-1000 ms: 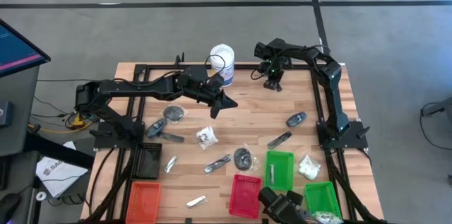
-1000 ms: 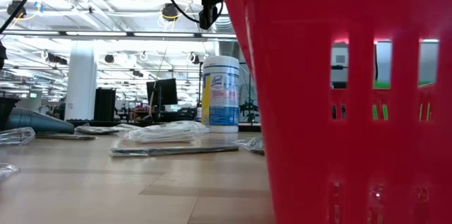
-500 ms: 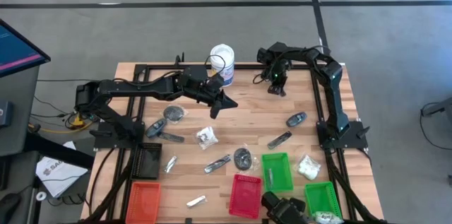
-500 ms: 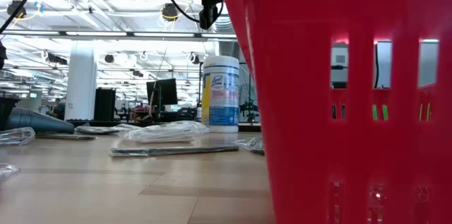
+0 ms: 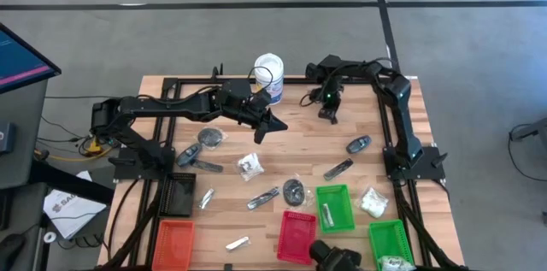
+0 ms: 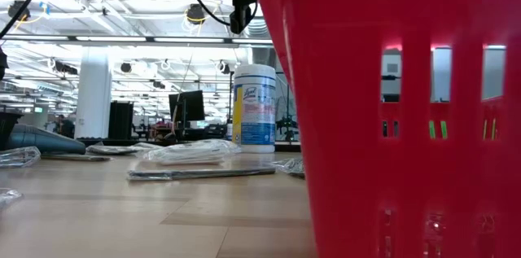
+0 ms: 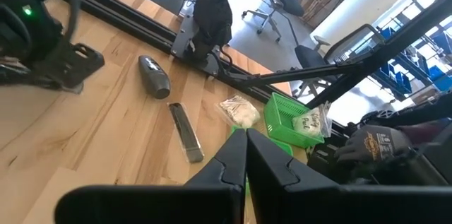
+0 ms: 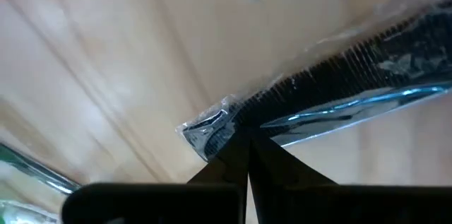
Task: Pick & Place Travel size toiletries
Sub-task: Move the black comb to the center of the table
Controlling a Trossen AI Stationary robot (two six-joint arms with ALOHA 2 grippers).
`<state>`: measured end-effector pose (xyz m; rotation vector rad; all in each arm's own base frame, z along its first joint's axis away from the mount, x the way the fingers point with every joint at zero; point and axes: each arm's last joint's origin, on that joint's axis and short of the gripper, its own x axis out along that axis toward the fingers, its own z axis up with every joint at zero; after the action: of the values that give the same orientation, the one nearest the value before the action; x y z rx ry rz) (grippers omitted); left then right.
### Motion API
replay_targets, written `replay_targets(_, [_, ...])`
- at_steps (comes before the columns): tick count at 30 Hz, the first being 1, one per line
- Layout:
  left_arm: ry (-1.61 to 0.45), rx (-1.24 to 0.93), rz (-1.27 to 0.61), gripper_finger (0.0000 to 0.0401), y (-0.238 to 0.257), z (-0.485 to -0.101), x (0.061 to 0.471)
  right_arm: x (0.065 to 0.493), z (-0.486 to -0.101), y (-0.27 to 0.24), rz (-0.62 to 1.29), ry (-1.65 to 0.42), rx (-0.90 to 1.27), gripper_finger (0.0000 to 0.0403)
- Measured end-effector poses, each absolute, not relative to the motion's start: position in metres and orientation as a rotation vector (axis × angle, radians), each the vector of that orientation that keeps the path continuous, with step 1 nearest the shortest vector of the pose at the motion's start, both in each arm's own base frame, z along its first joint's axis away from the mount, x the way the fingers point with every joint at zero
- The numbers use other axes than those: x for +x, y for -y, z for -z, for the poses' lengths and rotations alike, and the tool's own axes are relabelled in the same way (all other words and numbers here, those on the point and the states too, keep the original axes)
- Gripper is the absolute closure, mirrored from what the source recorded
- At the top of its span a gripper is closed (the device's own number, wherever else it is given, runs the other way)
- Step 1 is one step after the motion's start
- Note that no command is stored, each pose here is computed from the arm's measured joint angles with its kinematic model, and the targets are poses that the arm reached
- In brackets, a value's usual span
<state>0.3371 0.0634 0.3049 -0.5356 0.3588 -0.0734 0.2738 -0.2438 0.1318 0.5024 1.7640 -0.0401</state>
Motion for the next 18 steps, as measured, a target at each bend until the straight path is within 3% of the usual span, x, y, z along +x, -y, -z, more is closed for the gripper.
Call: replay_targets(18, [-0.332, -0.512, 0.090, 0.0400, -0.060, -0.314, 0.332, 0.292, -0.130, 0.216, -0.008, -1.785, 0.506, 0.0403])
